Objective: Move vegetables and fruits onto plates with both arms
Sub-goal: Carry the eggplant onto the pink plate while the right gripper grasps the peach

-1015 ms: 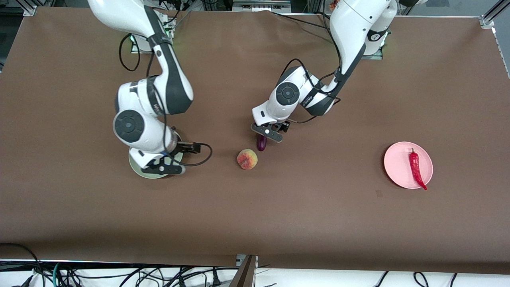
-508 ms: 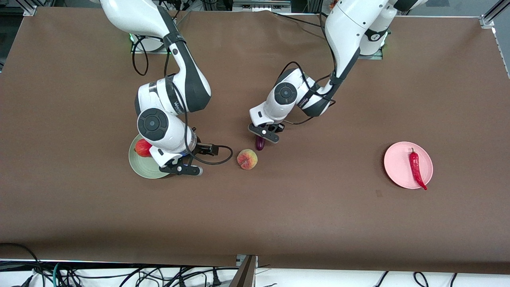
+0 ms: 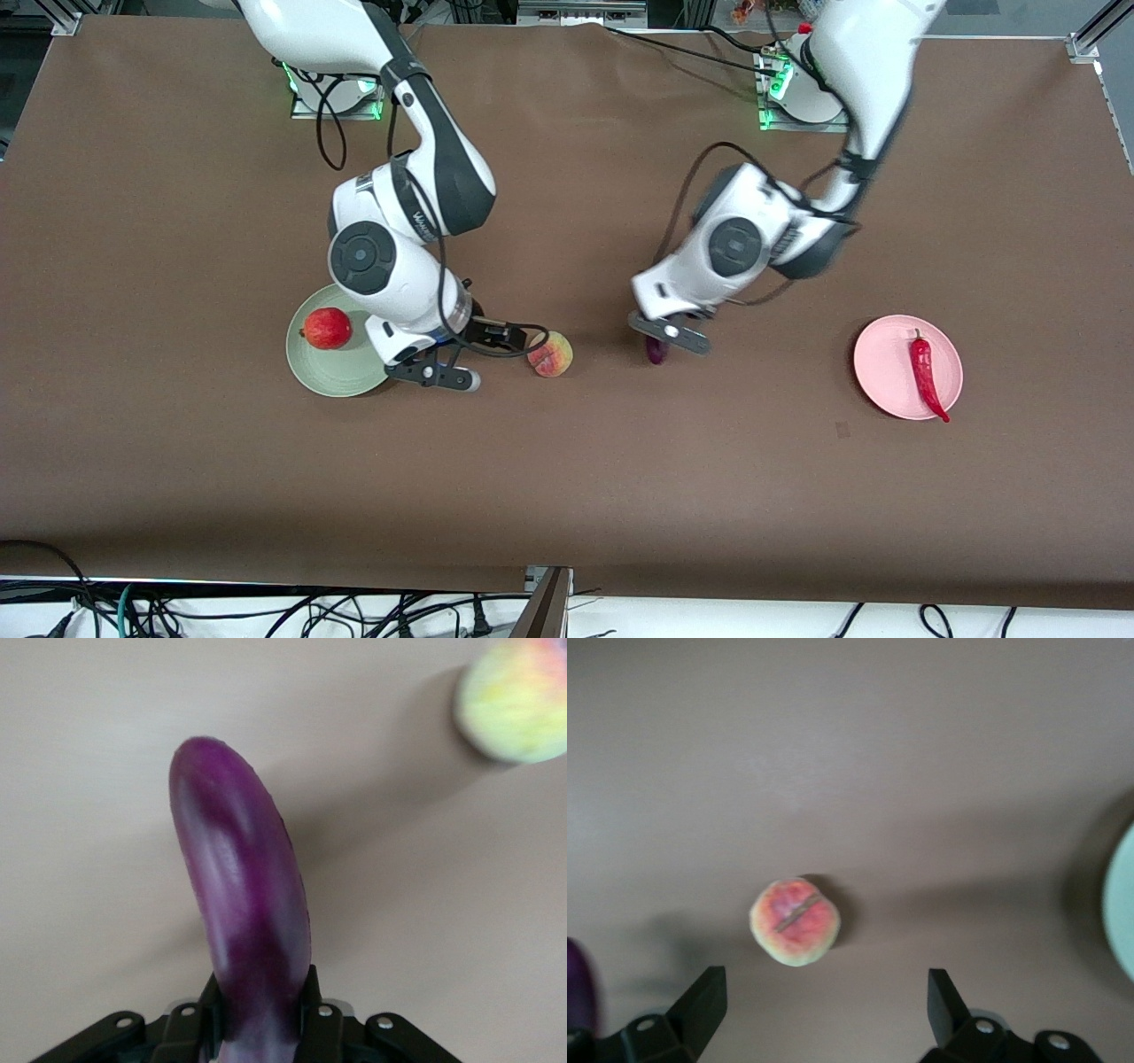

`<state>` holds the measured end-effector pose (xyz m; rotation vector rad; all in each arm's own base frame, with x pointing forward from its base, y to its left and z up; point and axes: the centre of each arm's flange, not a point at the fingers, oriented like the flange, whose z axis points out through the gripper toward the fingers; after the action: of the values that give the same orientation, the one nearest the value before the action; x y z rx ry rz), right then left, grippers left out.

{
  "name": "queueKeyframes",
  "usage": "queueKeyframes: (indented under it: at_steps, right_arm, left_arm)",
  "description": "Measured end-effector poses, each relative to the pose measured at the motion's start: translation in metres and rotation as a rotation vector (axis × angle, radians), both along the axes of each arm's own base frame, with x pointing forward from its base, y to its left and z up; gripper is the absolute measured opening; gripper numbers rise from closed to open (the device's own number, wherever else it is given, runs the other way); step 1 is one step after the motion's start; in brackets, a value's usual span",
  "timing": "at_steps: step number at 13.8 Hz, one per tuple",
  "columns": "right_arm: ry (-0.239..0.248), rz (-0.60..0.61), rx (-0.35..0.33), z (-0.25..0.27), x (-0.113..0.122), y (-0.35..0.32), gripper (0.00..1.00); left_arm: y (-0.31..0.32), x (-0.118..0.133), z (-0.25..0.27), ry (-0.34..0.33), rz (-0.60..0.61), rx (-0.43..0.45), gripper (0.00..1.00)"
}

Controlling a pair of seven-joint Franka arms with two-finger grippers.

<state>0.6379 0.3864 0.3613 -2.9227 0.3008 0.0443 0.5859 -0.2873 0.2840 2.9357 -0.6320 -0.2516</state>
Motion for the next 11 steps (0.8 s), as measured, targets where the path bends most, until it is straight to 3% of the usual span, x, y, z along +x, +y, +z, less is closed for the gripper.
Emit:
queueKeyframes:
  at_steps: [2, 4, 7, 11]
  right_arm:
    - [-0.003, -0.005, 0.013, -0.007, -0.004, 0.012, 1.0]
    - [-0.038, -0.032, 0.032, -0.019, -0.007, 0.03, 1.0]
    - [-0.136, -0.06, 0.06, -0.058, -0.01, 0.061, 1.0]
    - [-0.136, -0.05, 0.043, -0.09, -0.018, 0.074, 1.0]
  left_arm:
    - [0.077, 0.037, 0.025, 0.035, -0.089, 0.015, 0.35]
    - [0.136, 0.058, 0.04, 0.03, -0.153, 0.093, 0.35]
    - [0.185, 0.069, 0.037, 0.022, -0.195, 0.233, 0.35]
    - [0.269, 0.077, 0.013, 0.061, -0.128, 0.296, 0.35]
